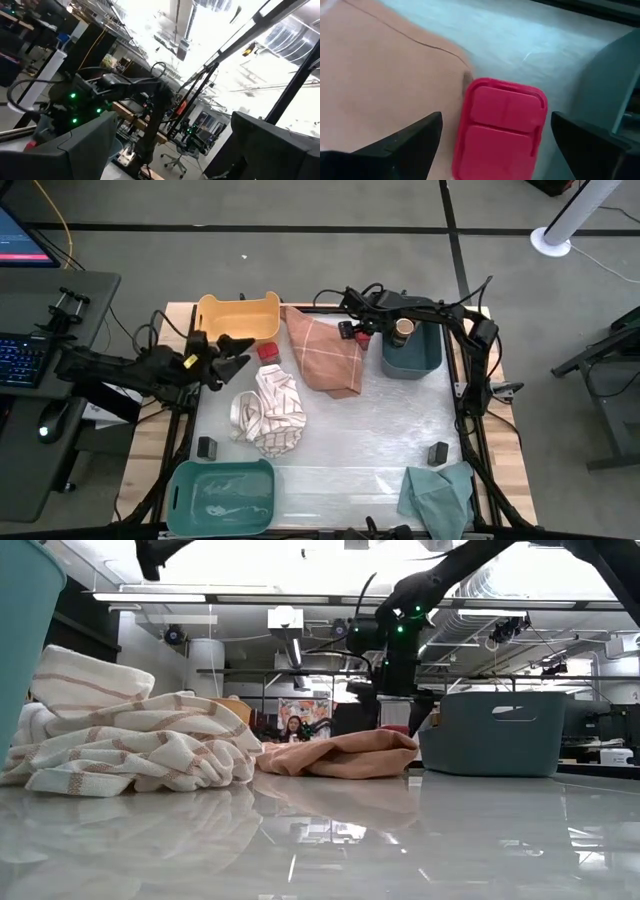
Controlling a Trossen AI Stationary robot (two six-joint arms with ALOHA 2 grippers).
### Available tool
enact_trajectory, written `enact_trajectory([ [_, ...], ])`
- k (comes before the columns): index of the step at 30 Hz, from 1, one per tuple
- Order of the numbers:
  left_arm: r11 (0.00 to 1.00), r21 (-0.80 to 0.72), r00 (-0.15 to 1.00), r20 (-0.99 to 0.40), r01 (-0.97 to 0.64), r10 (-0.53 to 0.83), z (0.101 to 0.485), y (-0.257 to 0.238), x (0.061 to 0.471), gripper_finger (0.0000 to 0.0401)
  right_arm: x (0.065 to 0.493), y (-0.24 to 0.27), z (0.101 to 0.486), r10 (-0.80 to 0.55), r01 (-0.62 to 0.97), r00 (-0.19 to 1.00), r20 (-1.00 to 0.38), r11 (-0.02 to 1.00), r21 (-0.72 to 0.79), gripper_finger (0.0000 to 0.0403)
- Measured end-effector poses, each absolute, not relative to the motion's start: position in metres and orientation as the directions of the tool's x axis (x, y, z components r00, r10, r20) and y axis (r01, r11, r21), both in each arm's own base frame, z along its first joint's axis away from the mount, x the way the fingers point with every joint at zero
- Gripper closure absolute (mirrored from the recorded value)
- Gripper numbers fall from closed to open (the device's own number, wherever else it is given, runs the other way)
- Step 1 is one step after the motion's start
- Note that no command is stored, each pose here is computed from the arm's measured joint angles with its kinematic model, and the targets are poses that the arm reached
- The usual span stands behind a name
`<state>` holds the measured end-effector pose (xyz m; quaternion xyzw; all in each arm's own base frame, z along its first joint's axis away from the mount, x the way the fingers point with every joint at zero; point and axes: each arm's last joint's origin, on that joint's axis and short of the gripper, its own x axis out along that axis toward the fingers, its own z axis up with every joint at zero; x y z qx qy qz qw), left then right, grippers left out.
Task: Sort spices by type
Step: Put the right red seasoning can into the yellow bin
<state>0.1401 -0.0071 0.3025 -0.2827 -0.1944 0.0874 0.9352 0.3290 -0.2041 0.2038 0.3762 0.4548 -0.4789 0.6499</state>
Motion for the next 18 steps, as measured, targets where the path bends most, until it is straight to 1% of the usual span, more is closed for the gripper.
enact_trajectory([
  [2,0.831,-0.554,0.914,0.307,-0.056,0.266,0.311,-0.007,0.139,0.0023,0.329,-0.204,0.204,-0.285,0.967,0.128,-0.950,0.248,0.056,0.0056],
  [3,0.839,-0.540,0.918,0.294,-0.068,0.264,0.316,-0.007,0.139,0.0023,0.329,-0.204,0.204,-0.284,0.967,0.127,-0.950,0.247,0.056,0.0070],
  [5,0.861,-0.497,0.932,0.253,-0.106,0.261,0.326,-0.007,0.138,0.0023,0.329,-0.204,0.203,-0.283,0.968,0.127,-0.951,0.245,0.056,0.0111],
  [8,0.890,-0.429,0.945,0.199,-0.153,0.258,0.345,-0.006,0.133,0.0023,0.330,-0.202,0.203,-0.279,0.971,0.129,-0.952,0.231,0.064,0.0186],
  [11,0.909,-0.369,0.951,0.158,-0.193,0.265,0.364,-0.005,0.126,0.0023,0.332,-0.200,0.203,-0.278,0.969,0.131,-0.952,0.238,0.064,0.0189],
  [15,0.921,-0.332,0.954,0.141,-0.205,0.264,0.387,-0.004,0.114,0.0023,0.334,-0.195,0.205,-0.287,0.968,0.132,-0.949,0.244,0.060,0.0189],
  [18,0.932,-0.311,0.963,0.132,-0.184,0.234,0.404,-0.003,0.103,0.0023,0.338,-0.197,0.222,-0.316,0.962,0.170,-0.933,0.260,0.087,0.0189],
])
